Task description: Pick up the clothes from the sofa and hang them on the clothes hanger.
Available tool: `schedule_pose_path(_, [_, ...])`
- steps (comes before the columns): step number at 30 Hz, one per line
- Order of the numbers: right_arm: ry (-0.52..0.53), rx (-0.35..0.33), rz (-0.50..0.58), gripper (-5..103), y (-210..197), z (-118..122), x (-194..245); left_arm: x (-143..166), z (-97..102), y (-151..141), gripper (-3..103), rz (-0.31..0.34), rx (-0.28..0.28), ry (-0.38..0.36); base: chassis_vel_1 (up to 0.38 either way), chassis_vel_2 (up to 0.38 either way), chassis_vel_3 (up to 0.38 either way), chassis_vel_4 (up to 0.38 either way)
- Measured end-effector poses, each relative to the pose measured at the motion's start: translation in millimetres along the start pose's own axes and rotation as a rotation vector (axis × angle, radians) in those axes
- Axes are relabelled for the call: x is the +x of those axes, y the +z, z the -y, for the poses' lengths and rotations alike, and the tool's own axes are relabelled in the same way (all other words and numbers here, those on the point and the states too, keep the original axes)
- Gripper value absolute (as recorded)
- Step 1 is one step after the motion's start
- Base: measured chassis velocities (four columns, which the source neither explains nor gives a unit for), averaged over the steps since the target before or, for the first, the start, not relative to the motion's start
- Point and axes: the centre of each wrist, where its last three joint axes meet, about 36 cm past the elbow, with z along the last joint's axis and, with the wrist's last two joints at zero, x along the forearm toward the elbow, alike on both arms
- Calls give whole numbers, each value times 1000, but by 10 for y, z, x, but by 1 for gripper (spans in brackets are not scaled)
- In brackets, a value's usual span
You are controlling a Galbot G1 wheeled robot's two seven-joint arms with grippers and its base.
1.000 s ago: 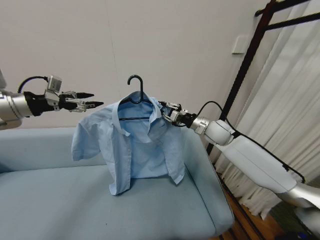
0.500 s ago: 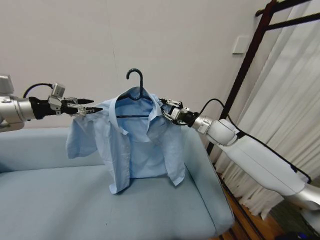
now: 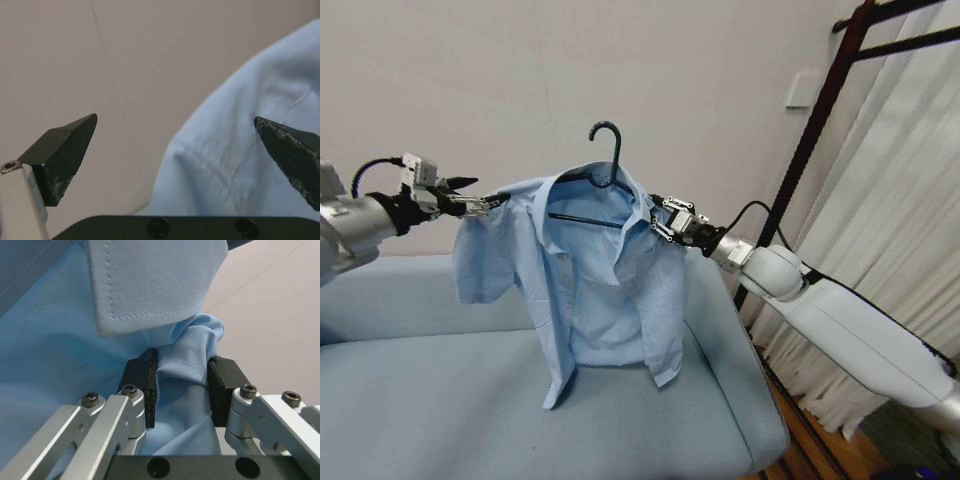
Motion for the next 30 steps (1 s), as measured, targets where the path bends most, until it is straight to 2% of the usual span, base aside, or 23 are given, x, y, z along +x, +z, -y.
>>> schedule_pose_path(3, [15, 6, -13, 25, -26, 143, -44, 28, 129, 410, 100, 56, 32, -43, 0, 0, 0, 0])
schedule_pose_path(4, [17, 10, -16, 25, -43, 181, -68, 31, 152, 526, 100, 72, 51, -37, 0, 0, 0, 0])
schedule_pose_path(6, [16, 12, -18, 25, -55, 197, -83, 31, 155, 587, 100, 81, 67, -30, 0, 0, 0, 0])
schedule_pose_path(10, [1, 16, -29, 25, -68, 212, -142, 4, 51, 681, 100, 119, 163, 60, 0, 0, 0, 0])
schedule_pose_path(11, [1, 16, -29, 25, -68, 212, -142, 4, 51, 681, 100, 119, 163, 60, 0, 0, 0, 0])
schedule_pose_path(12, [-9, 11, -35, 25, -21, 201, -194, -10, -28, 667, 100, 128, 186, 102, 0, 0, 0, 0])
schedule_pose_path(15, [-25, 18, -53, 25, 118, 229, -285, -104, -268, 590, 100, 127, 185, 117, 0, 0, 0, 0])
schedule_pose_path(19, [-37, 22, -53, 25, 175, 279, -343, -286, -372, 494, 100, 126, 205, 133, 0, 0, 0, 0])
schedule_pose_path(26, [-27, 10, -45, 25, 244, 397, -462, -458, -409, 261, 100, 97, 194, 127, 0, 0, 0, 0])
schedule_pose_path(30, [2, -14, -64, 25, 393, 471, -487, -418, -300, 302, 100, 43, 134, 44, 0, 0, 0, 0])
